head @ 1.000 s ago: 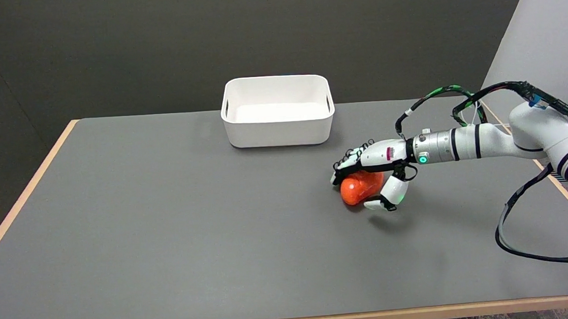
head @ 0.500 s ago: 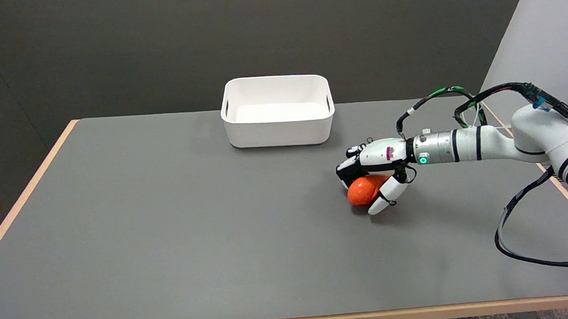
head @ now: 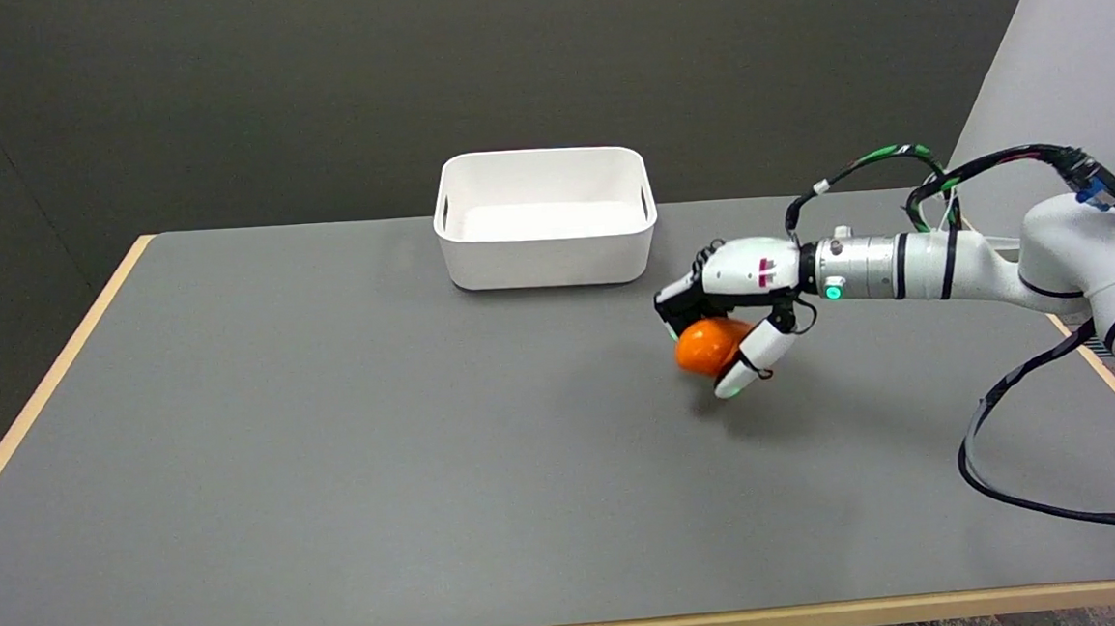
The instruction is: Pick up mango.
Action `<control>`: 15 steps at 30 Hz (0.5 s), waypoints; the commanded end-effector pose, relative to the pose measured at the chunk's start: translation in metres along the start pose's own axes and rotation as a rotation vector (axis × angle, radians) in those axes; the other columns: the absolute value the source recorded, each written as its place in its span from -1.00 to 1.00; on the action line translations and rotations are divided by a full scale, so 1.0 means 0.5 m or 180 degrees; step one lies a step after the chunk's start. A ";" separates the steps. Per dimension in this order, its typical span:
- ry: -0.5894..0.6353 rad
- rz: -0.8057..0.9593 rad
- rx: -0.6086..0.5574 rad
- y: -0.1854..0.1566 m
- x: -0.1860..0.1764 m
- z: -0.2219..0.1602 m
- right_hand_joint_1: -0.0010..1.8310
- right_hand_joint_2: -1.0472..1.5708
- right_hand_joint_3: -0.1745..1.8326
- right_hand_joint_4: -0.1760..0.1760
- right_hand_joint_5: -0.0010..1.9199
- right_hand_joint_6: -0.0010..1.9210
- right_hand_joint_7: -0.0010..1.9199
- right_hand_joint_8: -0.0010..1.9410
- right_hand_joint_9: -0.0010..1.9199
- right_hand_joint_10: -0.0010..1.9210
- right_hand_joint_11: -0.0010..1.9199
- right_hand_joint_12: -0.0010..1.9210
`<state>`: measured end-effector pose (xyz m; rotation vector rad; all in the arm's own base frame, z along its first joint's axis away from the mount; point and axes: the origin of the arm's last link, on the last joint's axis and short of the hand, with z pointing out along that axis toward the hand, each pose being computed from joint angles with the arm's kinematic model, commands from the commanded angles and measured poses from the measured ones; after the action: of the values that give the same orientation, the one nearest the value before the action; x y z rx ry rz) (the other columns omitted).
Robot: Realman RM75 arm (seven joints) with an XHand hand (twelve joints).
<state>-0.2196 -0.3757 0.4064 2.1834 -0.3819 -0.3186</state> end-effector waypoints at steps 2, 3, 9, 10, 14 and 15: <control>0.1543 -0.0804 -0.0197 -0.037 0.166 -0.048 0.28 0.47 -0.02 -0.35 -0.32 0.70 -0.10 0.61 -0.09 0.92 -0.11 1.00; 0.1639 -0.0839 -0.0214 -0.038 0.176 -0.051 0.28 0.46 0.00 -0.32 -0.32 0.70 -0.09 0.60 -0.08 0.92 -0.11 1.00; 0.2314 -0.0853 -0.0376 -0.035 0.252 -0.065 0.30 0.52 -0.17 -1.00 -0.25 0.61 -0.20 0.60 -0.05 0.92 -0.06 1.00; 0.2410 -0.0798 -0.0416 -0.031 0.267 -0.065 0.31 0.52 -0.16 -1.00 -0.25 0.61 -0.20 0.59 -0.05 0.92 -0.05 1.00; 0.2581 -0.0686 -0.0563 -0.023 0.320 -0.049 0.31 0.51 -0.15 -1.00 -0.24 0.59 -0.19 0.58 -0.04 0.92 -0.04 1.00; 0.2586 -0.0667 -0.0579 -0.023 0.326 -0.043 0.31 0.51 -0.15 -1.00 -0.24 0.59 -0.19 0.57 -0.04 0.92 -0.04 1.00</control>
<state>-0.1471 -0.3868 0.3960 2.1924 0.0459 0.0237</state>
